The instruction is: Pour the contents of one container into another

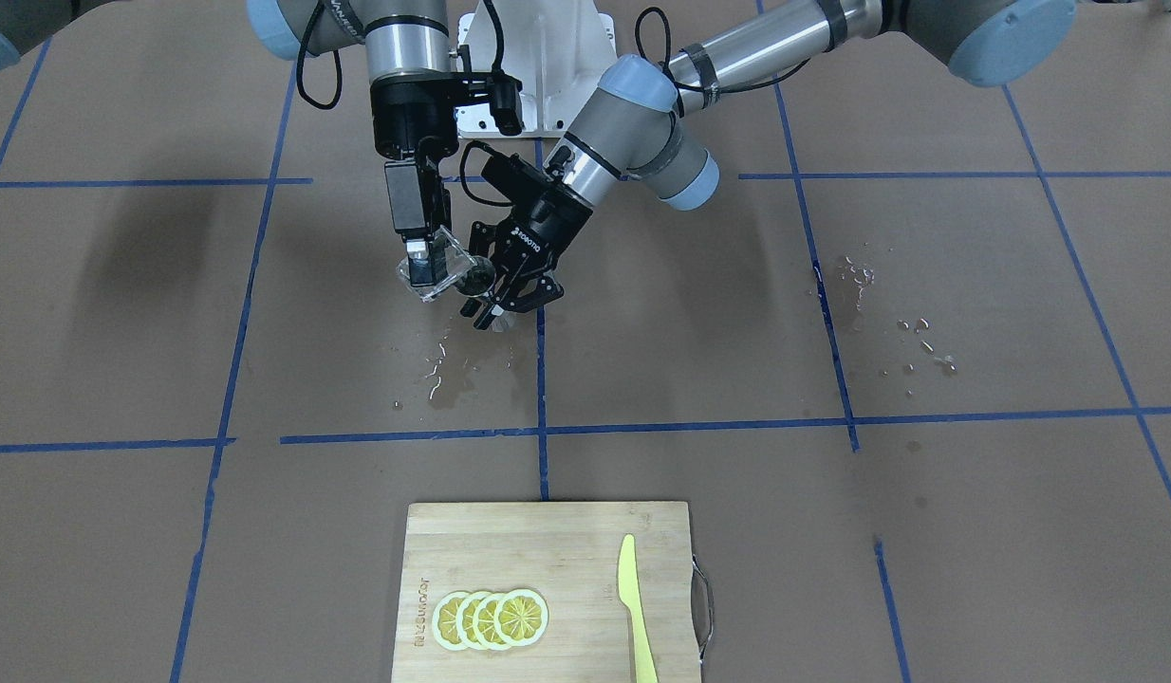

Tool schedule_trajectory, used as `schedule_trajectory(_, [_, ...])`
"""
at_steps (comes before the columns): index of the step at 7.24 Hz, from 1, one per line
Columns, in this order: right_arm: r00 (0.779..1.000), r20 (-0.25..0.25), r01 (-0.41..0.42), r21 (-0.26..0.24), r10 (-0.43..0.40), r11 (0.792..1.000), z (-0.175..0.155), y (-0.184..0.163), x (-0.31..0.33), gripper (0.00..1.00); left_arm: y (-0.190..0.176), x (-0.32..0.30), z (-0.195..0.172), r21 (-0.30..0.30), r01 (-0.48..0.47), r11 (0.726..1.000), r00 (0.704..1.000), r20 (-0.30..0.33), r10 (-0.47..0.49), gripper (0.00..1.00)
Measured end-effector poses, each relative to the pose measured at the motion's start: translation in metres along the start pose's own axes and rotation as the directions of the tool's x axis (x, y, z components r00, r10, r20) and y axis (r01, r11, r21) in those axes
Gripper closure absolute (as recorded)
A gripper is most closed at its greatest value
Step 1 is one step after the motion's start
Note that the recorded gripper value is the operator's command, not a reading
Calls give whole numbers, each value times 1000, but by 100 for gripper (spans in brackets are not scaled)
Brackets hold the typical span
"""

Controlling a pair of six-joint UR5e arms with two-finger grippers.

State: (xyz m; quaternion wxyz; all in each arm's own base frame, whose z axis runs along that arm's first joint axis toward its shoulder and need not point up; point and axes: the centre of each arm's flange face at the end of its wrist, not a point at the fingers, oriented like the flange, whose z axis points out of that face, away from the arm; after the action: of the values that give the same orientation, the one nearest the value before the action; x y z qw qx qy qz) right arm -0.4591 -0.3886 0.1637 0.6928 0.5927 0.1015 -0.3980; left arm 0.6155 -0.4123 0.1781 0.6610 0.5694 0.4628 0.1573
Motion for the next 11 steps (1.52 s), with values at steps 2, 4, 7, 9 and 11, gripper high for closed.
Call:
schedule_trajectory(2, [1000,-9,-18,6,18,1000,-2,-3,0,100,-1,-1,0,1,-8,1000,1000,2,8,100])
schedule_trajectory(4, [994,-2,-107,16,107,994,-5,-6,-6,100,-3,-4,0,6,-6,1000,1000,4,6,100])
schedule_trajectory(7, [969,2,-248,25,248,969,-6,-5,-6,100,-9,-7,-2,17,5,1000,1000,6,-5,100])
schedule_trajectory(9, [948,-12,-318,54,319,947,-5,3,2,100,-10,-10,-2,19,6,1000,1000,9,-6,100])
schedule_trajectory(11, [911,-27,-410,46,412,911,-4,35,9,100,-11,-15,-3,29,8,1000,1000,11,-8,100])
